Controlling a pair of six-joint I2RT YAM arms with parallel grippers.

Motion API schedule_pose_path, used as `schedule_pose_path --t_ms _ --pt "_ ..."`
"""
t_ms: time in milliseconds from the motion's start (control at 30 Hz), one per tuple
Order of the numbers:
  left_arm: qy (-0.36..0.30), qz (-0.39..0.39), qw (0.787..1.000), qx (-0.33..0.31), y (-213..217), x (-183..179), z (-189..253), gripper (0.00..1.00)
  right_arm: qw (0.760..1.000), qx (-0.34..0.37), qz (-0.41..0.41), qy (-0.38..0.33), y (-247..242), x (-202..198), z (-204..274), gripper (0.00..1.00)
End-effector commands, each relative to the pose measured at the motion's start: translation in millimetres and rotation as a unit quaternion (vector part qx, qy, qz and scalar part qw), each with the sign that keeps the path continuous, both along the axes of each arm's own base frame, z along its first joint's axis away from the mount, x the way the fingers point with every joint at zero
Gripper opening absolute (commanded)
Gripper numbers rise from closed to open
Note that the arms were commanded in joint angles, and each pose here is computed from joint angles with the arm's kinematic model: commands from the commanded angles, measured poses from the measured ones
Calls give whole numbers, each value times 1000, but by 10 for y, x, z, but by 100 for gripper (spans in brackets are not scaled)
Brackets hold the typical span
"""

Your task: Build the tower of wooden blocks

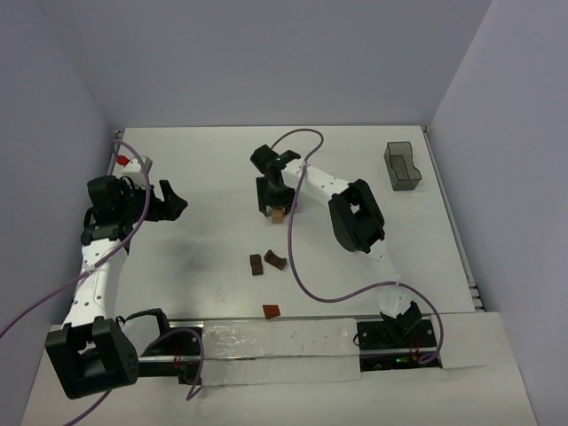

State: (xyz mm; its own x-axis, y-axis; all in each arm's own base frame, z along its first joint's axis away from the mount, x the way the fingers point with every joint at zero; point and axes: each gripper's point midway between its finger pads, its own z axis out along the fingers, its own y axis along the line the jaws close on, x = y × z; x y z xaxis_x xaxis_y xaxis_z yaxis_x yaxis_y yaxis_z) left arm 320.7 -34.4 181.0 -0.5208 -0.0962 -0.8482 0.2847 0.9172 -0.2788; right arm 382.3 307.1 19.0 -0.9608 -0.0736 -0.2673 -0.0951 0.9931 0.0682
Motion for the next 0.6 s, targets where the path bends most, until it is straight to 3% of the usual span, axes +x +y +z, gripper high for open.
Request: schedule_pose_path --t_ms 0,567 --pt "-25 2 1000 3 22 61 118 95 1000 -6 3 -2 14 95 -115 69" --pt "-23 1 1000 3 20 51 102 95 1000 -18 12 -7 -53 247 -236 58"
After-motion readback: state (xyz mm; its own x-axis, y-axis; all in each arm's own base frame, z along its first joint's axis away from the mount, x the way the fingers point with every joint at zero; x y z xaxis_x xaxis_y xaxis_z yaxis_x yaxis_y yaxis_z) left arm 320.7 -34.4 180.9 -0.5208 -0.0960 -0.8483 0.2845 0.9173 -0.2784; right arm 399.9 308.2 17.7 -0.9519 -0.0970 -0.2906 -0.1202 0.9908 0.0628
